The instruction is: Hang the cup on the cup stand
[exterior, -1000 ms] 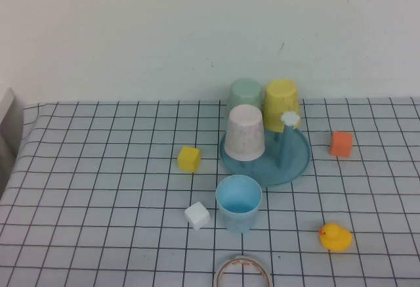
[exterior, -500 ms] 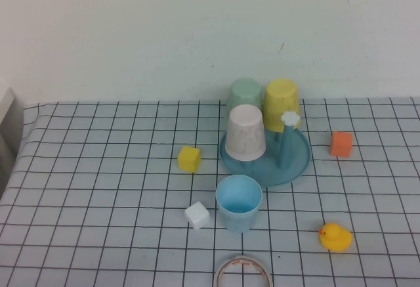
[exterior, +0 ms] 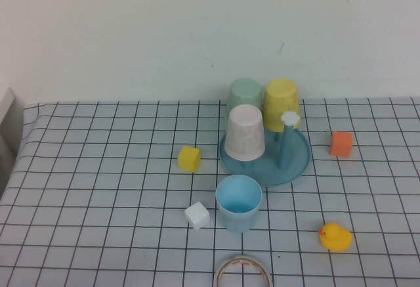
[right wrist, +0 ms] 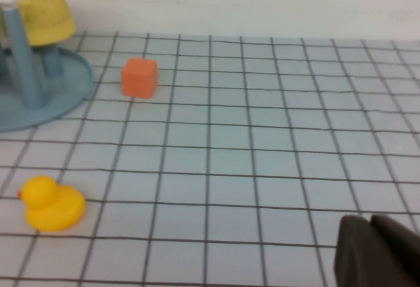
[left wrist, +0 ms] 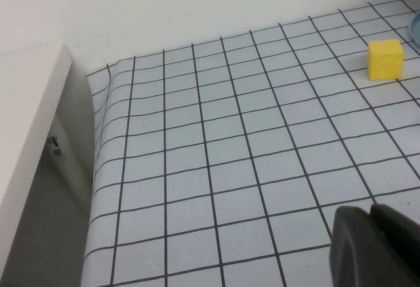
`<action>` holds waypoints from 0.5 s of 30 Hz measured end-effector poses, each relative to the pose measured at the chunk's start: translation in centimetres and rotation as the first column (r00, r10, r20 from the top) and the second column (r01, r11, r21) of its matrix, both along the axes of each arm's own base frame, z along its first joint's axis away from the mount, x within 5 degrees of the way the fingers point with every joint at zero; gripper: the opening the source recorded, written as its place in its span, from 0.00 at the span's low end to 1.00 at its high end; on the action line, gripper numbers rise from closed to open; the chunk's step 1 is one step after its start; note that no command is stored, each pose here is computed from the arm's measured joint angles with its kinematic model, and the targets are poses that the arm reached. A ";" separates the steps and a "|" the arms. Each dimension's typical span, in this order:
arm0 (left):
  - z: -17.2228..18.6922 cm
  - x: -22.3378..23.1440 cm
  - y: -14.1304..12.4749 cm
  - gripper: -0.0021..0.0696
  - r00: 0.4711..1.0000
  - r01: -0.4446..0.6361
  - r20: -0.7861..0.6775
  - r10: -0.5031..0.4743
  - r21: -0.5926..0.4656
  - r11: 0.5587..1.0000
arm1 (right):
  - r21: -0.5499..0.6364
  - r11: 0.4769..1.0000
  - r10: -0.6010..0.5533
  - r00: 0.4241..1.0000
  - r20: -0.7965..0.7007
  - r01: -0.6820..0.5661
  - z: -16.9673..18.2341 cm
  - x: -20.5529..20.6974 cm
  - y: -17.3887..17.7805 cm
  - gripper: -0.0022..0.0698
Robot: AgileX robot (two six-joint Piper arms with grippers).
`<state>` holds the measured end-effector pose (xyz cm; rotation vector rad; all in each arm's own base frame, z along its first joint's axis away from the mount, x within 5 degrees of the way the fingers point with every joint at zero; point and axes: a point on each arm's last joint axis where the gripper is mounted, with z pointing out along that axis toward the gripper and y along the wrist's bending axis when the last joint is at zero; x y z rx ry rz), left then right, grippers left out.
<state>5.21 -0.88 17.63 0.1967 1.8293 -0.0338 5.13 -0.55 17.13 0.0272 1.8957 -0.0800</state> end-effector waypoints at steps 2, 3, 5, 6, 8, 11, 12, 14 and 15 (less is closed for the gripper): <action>0.0 0.0 0.0 0.03 1.000 0.000 0.000 0.000 0.000 1.000 | -0.039 0.999 0.000 1.000 -0.001 0.000 0.0 0.0 -0.1 0.03; 0.0 0.0 0.0 0.03 1.000 0.000 0.000 0.000 0.000 1.000 | -0.047 0.999 0.001 1.000 -0.002 -0.001 0.0 0.0 -0.1 0.03; 0.0 0.0 0.0 0.03 1.000 0.000 0.000 0.000 0.000 1.000 | -0.056 0.998 0.000 1.000 -0.002 0.000 0.0 0.0 -0.2 0.03; 0.0 0.0 0.0 0.03 1.000 0.000 0.000 0.000 0.000 1.000 | -0.058 0.998 0.000 1.000 -0.002 0.000 0.0 0.0 -0.2 0.03; 0.0 0.0 0.0 0.03 1.000 0.000 0.000 0.000 0.000 1.000 | -0.063 0.998 -0.001 1.000 -0.002 0.001 0.0 0.0 -0.2 0.03; 0.0 0.0 0.0 0.03 1.000 0.000 0.000 0.000 0.004 1.000 | -0.080 0.997 -0.002 1.000 -0.003 0.001 0.0 0.0 -0.2 0.03; 0.0 0.0 0.0 0.03 1.000 -0.001 0.001 0.001 0.008 1.000 | -0.082 0.997 -0.002 1.000 -0.003 0.002 0.0 0.0 -0.3 0.03; 0.0 0.0 0.0 0.03 1.000 -0.001 0.003 0.001 0.010 1.000 | -0.084 0.996 -0.001 1.000 0.002 0.001 0.1 0.0 -0.2 0.03; 0.1 0.0 0.0 0.03 1.000 -0.003 0.010 0.002 0.012 1.000 | -0.086 0.996 0.000 1.000 0.007 0.000 0.1 0.0 -0.2 0.03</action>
